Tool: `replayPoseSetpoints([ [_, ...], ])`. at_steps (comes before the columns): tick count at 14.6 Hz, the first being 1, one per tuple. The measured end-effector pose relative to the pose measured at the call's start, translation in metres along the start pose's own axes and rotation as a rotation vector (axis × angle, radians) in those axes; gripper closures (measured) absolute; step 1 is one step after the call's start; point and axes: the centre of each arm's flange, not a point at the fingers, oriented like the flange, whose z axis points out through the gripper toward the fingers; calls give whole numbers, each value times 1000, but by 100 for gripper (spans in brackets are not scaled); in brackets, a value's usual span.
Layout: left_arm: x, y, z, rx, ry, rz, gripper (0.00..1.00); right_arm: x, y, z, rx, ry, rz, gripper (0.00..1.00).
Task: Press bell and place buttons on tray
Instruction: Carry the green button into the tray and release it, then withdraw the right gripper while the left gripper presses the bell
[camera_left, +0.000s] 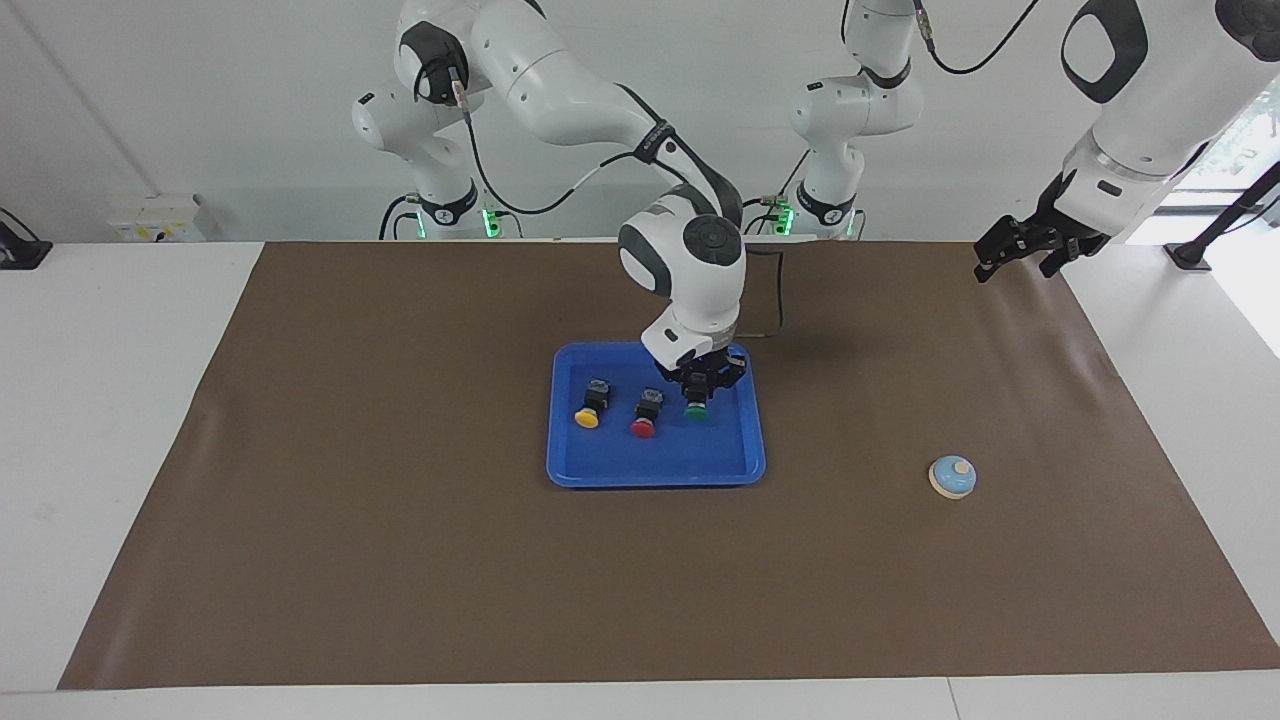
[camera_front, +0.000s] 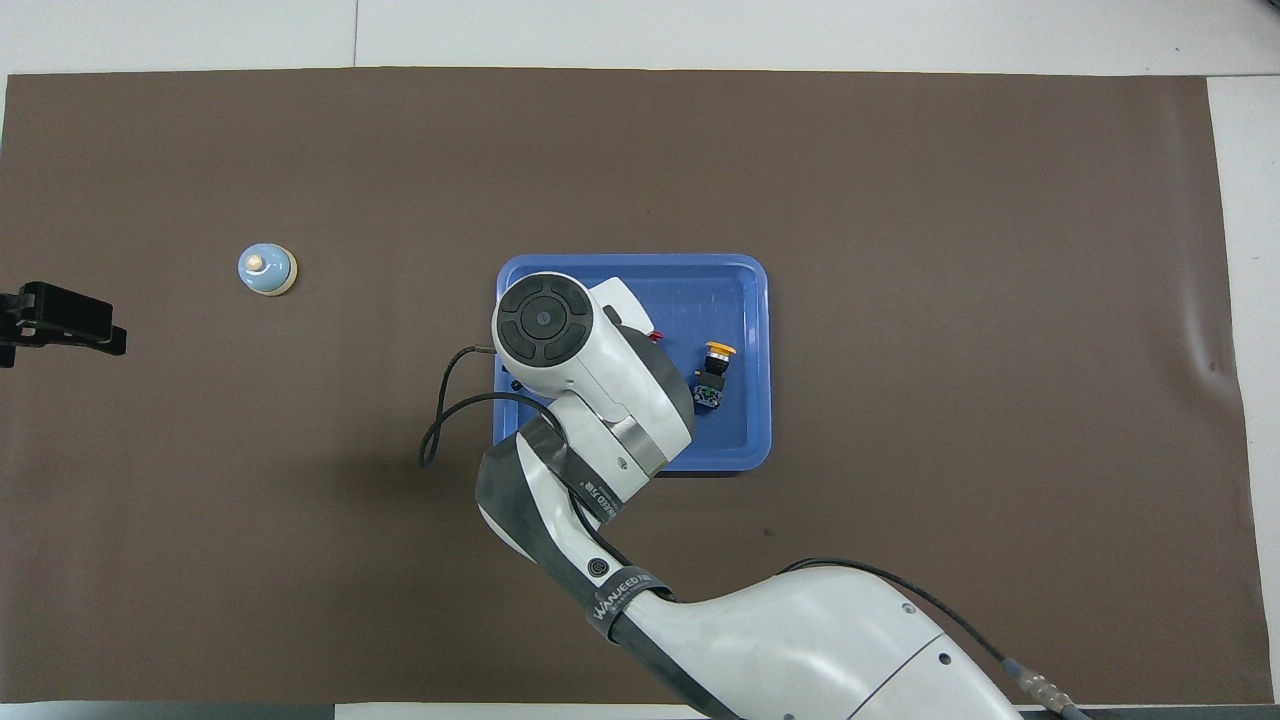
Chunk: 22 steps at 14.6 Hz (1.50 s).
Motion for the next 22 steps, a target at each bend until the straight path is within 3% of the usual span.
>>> replayPoseSetpoints([
  [5, 0, 0, 0, 0, 0, 0, 0, -13, -7, 23, -7, -2, 21, 59],
  [6, 0, 0, 0, 0, 0, 0, 0, -13, -7, 23, -7, -2, 36, 54],
  [9, 0, 0, 0, 0, 0, 0, 0, -8, -3, 15, -6, 2, 78, 25],
  [11, 0, 0, 0, 0, 0, 0, 0, 10, 11, -18, 1, 13, 119, 1],
  [16, 1, 1, -1, 0, 8, 1, 0, 91, 130, -151, 39, 48, 240, 0],
  [18, 5, 1, -1, 0, 41, 1, 7, 113, 192, -191, 24, 37, 180, 0],
  [19, 7, 1, 1, 0, 51, 1, 16, 123, 223, -205, 17, 30, 138, 0],
  [22, 27, 1, 21, -1, 75, 1, 56, 145, 304, -232, 3, 11, 0, 0],
])
